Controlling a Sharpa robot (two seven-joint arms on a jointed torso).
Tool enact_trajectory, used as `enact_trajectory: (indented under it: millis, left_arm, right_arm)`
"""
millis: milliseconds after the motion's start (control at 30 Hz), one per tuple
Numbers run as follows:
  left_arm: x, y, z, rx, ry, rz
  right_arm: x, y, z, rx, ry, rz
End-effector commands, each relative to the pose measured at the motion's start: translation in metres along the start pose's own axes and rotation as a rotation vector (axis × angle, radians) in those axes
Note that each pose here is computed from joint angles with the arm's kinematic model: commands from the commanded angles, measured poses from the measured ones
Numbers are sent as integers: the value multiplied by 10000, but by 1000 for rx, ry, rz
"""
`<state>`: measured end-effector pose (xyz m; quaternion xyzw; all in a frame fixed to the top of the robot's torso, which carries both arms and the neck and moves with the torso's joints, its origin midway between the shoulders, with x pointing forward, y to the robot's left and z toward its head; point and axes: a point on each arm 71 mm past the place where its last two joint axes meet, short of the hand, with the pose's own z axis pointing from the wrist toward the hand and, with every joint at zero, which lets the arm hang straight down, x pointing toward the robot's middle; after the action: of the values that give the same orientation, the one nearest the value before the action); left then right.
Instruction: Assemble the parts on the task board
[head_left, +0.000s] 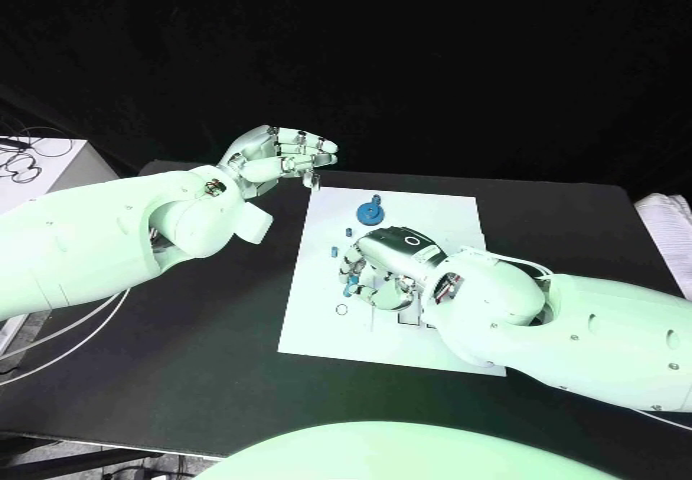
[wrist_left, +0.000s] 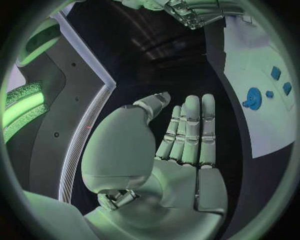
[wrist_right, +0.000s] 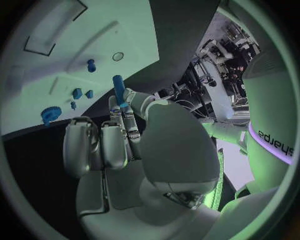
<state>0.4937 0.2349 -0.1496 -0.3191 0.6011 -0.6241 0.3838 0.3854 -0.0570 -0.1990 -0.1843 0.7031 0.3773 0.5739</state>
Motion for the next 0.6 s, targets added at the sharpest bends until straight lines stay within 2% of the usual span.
enact_trajectory:
  millis: [33, 300, 600]
  left_arm:
    - [12, -9, 6, 4, 4, -8]
    - [20, -8, 9, 3, 8, -6]
    - [25, -7, 12, 3, 10, -4]
  right_arm:
    - [57, 49, 18, -45, -9, -32]
    - [230, 59, 78, -58, 3, -59]
    - [325, 80, 109, -64, 17, -61]
